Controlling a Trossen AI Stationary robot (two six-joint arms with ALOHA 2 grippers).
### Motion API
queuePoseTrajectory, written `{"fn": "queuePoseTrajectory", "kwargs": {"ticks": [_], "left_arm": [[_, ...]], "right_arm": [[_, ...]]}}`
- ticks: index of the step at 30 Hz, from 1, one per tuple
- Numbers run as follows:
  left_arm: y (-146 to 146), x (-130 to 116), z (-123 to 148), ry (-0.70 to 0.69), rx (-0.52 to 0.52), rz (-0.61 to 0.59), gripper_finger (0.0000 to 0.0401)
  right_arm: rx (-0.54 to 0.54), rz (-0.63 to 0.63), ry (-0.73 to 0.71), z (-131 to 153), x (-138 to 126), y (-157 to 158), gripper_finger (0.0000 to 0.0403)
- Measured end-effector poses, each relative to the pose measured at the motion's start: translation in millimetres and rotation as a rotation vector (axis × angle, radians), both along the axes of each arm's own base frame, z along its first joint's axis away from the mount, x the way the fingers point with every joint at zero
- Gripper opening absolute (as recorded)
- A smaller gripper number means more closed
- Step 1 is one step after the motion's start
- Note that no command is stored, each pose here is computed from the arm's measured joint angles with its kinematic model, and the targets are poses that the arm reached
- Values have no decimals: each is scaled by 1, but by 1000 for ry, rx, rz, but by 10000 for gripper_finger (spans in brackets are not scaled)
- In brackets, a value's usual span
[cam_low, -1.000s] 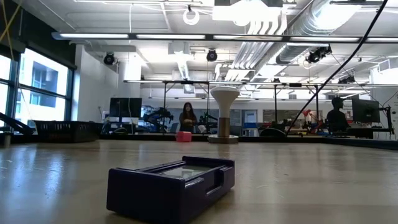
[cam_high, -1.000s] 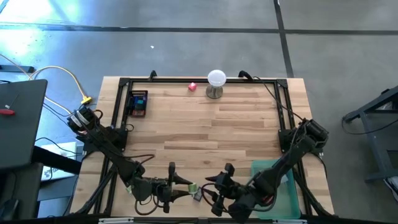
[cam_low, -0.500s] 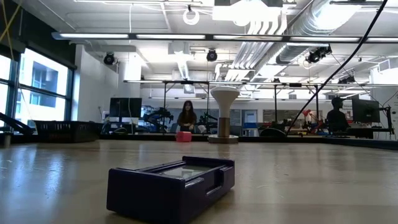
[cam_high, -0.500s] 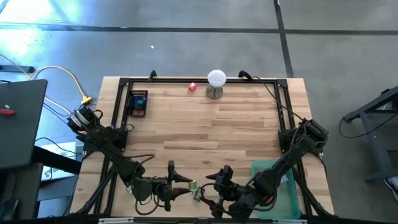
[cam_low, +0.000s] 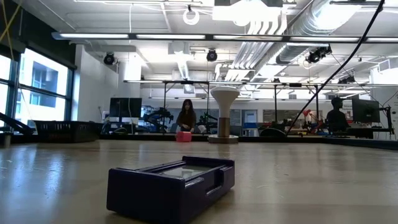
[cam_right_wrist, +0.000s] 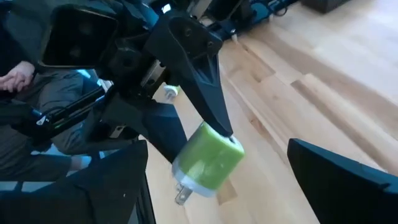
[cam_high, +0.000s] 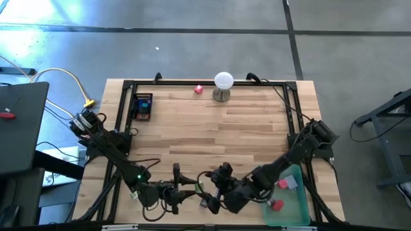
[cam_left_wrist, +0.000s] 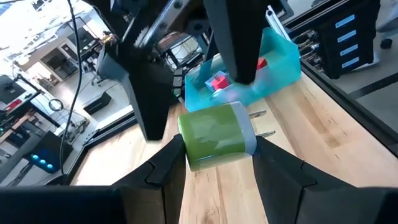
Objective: Pick & Place Office items
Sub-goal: Put the right green charger adapter into the green bin
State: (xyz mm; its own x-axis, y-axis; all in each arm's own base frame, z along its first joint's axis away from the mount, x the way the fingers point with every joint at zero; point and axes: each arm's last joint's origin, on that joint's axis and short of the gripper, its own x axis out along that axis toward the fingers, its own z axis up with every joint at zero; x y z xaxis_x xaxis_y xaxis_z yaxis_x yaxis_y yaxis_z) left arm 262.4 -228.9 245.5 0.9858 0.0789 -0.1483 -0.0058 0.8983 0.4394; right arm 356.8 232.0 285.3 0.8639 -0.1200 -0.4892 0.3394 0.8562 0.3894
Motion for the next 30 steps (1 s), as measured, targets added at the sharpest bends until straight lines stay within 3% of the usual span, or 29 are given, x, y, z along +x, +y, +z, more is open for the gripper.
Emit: {"fn": "queuePoseTrajectory", "kwargs": {"ticks": [9, 25, 30], "left_arm": [[0, 0, 0, 0, -4, 4, 151], [0, 0, 0, 2, 8, 3, 151], [0, 0, -1, 6, 15, 5, 152]], "right_arm": [[56, 97, 9, -11, 19, -6, 349], [46, 130, 0, -10, 22, -7, 171], [55, 123, 25, -12, 24, -12, 147]]}}
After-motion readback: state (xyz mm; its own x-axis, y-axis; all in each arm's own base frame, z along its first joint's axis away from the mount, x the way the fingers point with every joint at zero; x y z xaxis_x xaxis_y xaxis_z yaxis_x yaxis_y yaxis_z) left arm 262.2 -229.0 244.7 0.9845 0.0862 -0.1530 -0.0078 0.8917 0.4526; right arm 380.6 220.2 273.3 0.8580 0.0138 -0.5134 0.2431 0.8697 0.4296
